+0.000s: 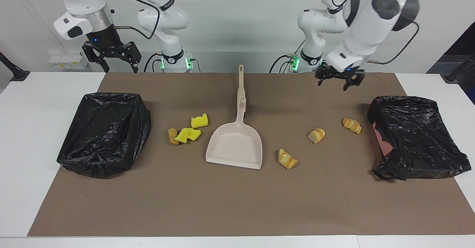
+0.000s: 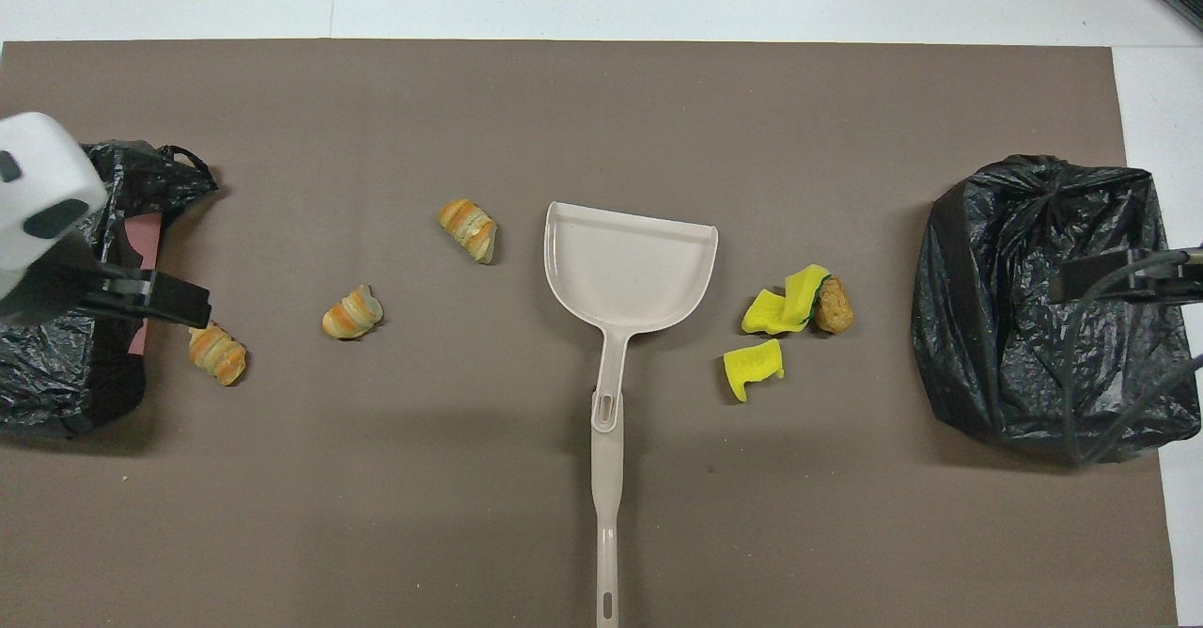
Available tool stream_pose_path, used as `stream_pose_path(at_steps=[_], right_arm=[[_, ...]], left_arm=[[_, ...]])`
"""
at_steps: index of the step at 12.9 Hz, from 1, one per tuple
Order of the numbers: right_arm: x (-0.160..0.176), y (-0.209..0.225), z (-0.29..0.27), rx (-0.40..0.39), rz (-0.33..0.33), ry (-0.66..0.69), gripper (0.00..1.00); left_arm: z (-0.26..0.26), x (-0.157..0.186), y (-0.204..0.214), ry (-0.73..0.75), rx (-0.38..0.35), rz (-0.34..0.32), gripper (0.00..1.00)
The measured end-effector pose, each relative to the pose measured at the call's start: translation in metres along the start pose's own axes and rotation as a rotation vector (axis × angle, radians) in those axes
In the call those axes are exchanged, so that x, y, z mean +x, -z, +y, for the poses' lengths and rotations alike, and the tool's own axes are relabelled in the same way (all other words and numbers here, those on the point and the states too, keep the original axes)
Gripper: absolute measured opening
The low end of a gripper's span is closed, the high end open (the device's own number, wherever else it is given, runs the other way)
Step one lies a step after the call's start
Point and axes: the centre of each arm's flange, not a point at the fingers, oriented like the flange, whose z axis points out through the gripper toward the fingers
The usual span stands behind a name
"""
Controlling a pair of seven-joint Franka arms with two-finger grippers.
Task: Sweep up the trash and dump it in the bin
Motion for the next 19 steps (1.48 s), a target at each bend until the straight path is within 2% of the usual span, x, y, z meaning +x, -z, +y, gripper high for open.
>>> stream_pose_path(at_steps=[4, 8, 10, 16, 19], right_arm=[[0.0, 0.0, 0.001, 0.0, 0.0, -0.002, 1.0], [-0.002, -0.006, 0.001, -0.001, -0.019, -0.001, 1.0], [-0.003, -0.023, -0.001, -0.002, -0.055, 0.003, 1.0], [-0.011, -0.04, -0.002, -0.002, -0.093, 0.004, 1.0], [-0.014, -0.041, -0.001, -0.002, -0.096, 0.004, 1.0]], left_arm=[[0.089, -0.01, -0.048, -0.118, -0.036, 0.002, 1.0], [0.191, -0.033, -0.1, -0.086, -0.036, 0.024, 1.0], [0.238, -0.05, -0.131, -0.056, -0.033, 0.042, 1.0], [0.315, -0.083, -0.188, -0.041, -0.026, 0.053, 1.0], [0.321, -0.08, -0.209, -0.042, -0.016, 0.041, 1.0]])
